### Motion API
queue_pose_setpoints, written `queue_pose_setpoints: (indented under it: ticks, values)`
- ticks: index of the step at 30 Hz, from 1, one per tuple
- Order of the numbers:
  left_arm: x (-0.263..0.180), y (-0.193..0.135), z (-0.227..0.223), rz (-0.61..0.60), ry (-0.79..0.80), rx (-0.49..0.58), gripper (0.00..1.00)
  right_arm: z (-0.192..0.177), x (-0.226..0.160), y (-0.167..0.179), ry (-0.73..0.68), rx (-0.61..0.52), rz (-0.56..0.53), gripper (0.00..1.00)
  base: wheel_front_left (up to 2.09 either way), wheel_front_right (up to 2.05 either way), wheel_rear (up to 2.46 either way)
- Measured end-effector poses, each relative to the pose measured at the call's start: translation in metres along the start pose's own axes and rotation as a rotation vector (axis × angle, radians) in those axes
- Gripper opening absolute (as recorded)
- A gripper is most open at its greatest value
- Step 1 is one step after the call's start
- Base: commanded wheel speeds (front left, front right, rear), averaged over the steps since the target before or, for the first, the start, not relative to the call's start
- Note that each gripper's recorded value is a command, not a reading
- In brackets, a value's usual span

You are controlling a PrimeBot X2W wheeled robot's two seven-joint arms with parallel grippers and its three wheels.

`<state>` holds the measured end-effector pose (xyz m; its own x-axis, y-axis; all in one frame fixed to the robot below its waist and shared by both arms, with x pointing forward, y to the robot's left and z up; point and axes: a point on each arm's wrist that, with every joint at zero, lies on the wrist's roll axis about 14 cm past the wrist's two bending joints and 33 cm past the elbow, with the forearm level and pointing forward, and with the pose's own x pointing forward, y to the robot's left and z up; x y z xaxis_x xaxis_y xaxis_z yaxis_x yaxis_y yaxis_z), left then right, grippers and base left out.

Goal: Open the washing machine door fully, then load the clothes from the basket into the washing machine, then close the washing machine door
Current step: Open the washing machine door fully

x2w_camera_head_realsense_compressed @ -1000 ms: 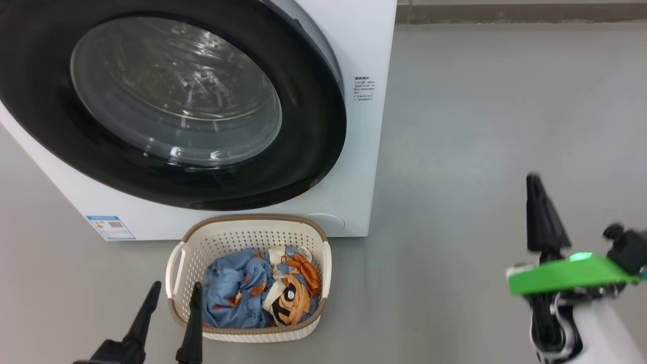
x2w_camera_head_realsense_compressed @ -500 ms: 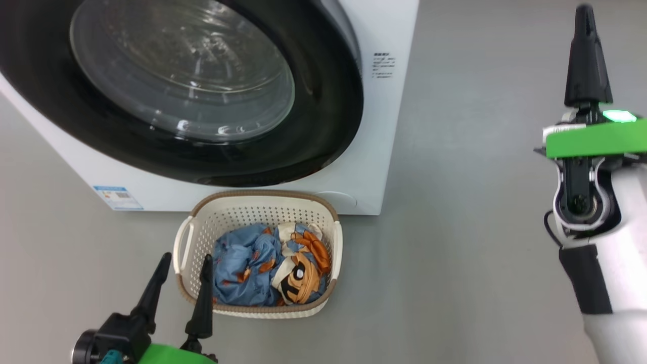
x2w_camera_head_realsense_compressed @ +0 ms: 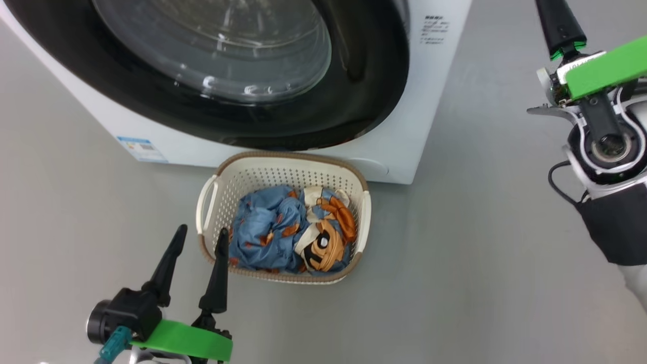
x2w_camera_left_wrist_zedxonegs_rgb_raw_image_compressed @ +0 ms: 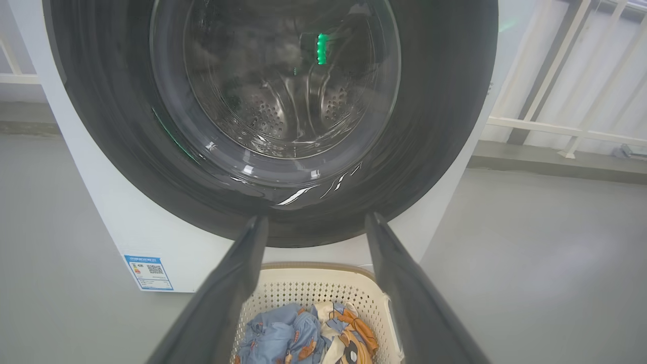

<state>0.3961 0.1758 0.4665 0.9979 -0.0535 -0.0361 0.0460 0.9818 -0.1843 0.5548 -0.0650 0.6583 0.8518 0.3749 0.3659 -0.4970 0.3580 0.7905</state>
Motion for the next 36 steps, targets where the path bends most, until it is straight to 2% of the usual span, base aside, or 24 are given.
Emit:
queue_pose_setpoints:
  ticks: [2, 6, 14, 29, 36]
  values:
    - [0.002, 0.002, -0.003, 0.007, 0.009, -0.009, 1.0, -0.015, 0.005, -0.007, 0.099, 0.084, -0.011, 0.0, 0.0, 0.0, 0.0]
    - [0.006, 0.006, -0.009, 0.018, 0.023, -0.015, 1.0, -0.042, 0.009, -0.027, 0.278, 0.142, -0.042, 0.0, 0.0, 0.0, 0.0]
    - [0.015, 0.012, -0.019, 0.032, 0.051, -0.019, 1.0, -0.073, 0.021, -0.05, 0.492, 0.248, -0.06, 0.0, 0.0, 0.0, 0.0]
    - [0.025, 0.017, -0.028, 0.047, 0.071, -0.022, 1.0, -0.11, 0.036, -0.077, 0.657, 0.314, -0.077, 0.0, 0.0, 0.0, 0.0]
    - [0.028, 0.02, -0.027, 0.054, 0.064, -0.033, 1.0, -0.119, 0.045, -0.079, 0.67, 0.285, -0.064, 0.0, 0.0, 0.0, 0.0]
